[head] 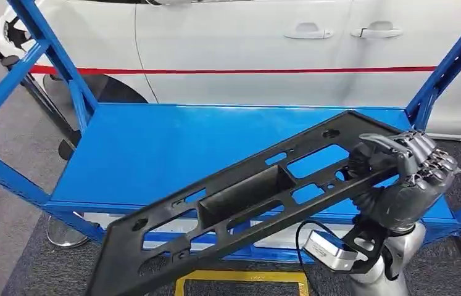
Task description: Take the parts from the cabinet and place them on the table.
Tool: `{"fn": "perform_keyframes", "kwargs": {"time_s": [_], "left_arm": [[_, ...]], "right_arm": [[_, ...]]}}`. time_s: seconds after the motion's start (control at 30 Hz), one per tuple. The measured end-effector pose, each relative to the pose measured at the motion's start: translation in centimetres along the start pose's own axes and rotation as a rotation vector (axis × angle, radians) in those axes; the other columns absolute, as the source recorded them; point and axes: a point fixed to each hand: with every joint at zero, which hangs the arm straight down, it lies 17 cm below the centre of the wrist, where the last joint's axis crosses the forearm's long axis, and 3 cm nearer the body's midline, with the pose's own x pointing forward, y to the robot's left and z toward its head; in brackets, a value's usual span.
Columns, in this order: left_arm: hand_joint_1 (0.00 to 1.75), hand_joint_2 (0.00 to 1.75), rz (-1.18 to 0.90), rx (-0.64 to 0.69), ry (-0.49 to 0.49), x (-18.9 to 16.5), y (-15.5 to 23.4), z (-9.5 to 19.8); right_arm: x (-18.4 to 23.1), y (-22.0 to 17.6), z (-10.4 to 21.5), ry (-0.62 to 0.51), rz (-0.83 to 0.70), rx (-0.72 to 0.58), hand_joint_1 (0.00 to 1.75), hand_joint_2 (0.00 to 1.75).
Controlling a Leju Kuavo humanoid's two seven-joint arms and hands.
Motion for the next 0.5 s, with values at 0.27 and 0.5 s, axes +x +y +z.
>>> {"fn": "perform_keyframes", "kwargs": {"time_s": [0.27, 0.5], "left_arm": [[0.00, 0.00, 0.024, -0.005, -0.021, 1.5, 0.0, -0.5], [0.00, 0.00, 0.038, -0.006, -0.038, 1.5, -0.2, -0.3]], "right_arm": [[0.1, 0.2, 0.1, -0.001, -0.007, 0.013, 1.75, 1.75], [0.3, 0.2, 0.6, -0.012, -0.024, 0.021, 1.75, 1.75]]}}
